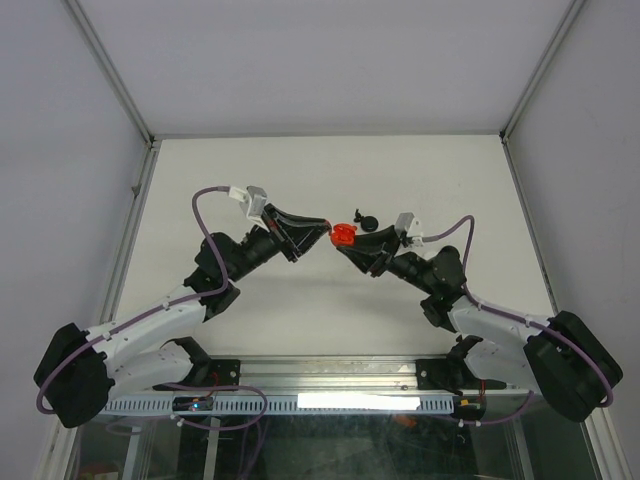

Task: Insert the wireless bluetooth earbuds into the charging case
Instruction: Place the earbud in the charging case, then move the earbud to the center of the board, then pick up the earbud from the center of the board.

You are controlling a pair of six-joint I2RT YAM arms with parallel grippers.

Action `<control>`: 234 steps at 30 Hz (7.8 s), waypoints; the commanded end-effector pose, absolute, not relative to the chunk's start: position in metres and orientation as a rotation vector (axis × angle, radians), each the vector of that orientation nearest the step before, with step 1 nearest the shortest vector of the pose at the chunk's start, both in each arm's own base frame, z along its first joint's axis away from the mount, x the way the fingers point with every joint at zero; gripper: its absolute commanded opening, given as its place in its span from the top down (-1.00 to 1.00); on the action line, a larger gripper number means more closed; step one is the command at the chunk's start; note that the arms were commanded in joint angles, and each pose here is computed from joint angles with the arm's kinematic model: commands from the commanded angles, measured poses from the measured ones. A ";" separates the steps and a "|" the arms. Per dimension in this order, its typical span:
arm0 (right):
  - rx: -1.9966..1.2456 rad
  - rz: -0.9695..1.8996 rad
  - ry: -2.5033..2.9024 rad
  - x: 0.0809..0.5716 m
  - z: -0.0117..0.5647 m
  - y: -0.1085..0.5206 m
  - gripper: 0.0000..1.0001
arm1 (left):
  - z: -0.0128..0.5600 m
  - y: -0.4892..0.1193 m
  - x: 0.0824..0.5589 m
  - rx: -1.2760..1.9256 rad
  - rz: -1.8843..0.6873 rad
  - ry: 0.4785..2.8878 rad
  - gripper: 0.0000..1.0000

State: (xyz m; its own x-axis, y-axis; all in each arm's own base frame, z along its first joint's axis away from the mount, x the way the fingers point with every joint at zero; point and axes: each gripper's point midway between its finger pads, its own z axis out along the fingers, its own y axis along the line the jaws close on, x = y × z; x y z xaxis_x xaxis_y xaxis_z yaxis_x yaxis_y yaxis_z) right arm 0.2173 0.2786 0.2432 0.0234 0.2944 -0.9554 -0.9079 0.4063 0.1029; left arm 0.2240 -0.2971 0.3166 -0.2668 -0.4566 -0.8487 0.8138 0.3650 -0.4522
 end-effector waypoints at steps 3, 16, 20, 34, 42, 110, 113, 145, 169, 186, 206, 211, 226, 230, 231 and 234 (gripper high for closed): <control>-0.664 1.088 1.036 0.208 0.287 0.280 1.00 | 0.334 -0.307 0.215 0.390 -1.306 1.251 0.76; -0.646 1.076 1.015 0.205 0.295 0.275 1.00 | 0.322 -0.321 0.213 0.423 -1.307 1.265 0.76; -0.645 1.077 1.010 0.204 0.296 0.274 1.00 | 0.317 -0.322 0.213 0.425 -1.300 1.277 0.77; -0.633 1.074 1.001 0.202 0.300 0.271 1.00 | 0.308 -0.322 0.210 0.436 -1.291 1.300 0.77; -0.629 1.067 1.008 0.204 0.298 0.270 1.00 | 0.306 -0.320 0.209 0.438 -1.283 1.317 0.60; -0.337 0.533 1.388 0.235 0.204 0.166 1.00 | 0.063 -0.409 0.400 0.821 -0.524 2.009 0.04; -0.340 0.536 1.389 0.235 0.204 0.167 1.00 | 0.057 -0.409 0.399 0.829 -0.521 2.022 0.05; -0.377 0.587 1.379 0.230 0.208 0.177 1.00 | 0.043 -0.323 0.328 0.485 -0.426 2.388 0.62; -0.429 0.661 1.403 0.229 0.202 0.195 1.00 | 0.040 -0.286 0.268 0.233 -0.463 2.596 0.37; -0.433 0.678 1.396 0.228 0.201 0.197 1.00 | 0.041 -0.283 0.243 0.265 -0.474 2.655 0.34; -0.451 0.682 1.426 0.228 0.193 0.200 1.00 | 0.047 -0.288 0.276 0.343 -0.285 2.601 0.42; -0.451 0.681 1.429 0.228 0.193 0.200 1.00 | 0.042 -0.289 0.274 0.376 -0.252 2.620 0.43; -0.452 0.681 1.427 0.228 0.195 0.200 1.00 | 0.031 -0.288 0.264 0.451 -0.122 2.680 0.46; -0.455 0.677 1.424 0.228 0.196 0.199 1.00 | 0.030 -0.287 0.260 0.465 -0.101 2.700 0.44; -0.456 0.678 1.424 0.228 0.196 0.200 1.00 | 0.030 -0.286 0.259 0.469 -0.096 2.704 0.44; -0.458 0.679 1.425 0.228 0.196 0.200 1.00 | 0.028 -0.285 0.258 0.477 -0.084 2.712 0.44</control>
State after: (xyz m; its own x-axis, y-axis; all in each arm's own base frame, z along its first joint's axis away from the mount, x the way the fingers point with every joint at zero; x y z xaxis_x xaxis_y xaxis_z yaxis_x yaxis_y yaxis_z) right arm 0.2264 0.1969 0.1666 -0.0500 0.1007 -0.9937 -0.6566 0.7464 0.1087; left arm 0.2558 -0.2819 0.0225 -0.8781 0.2934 -0.3779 0.3225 0.9465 -0.0146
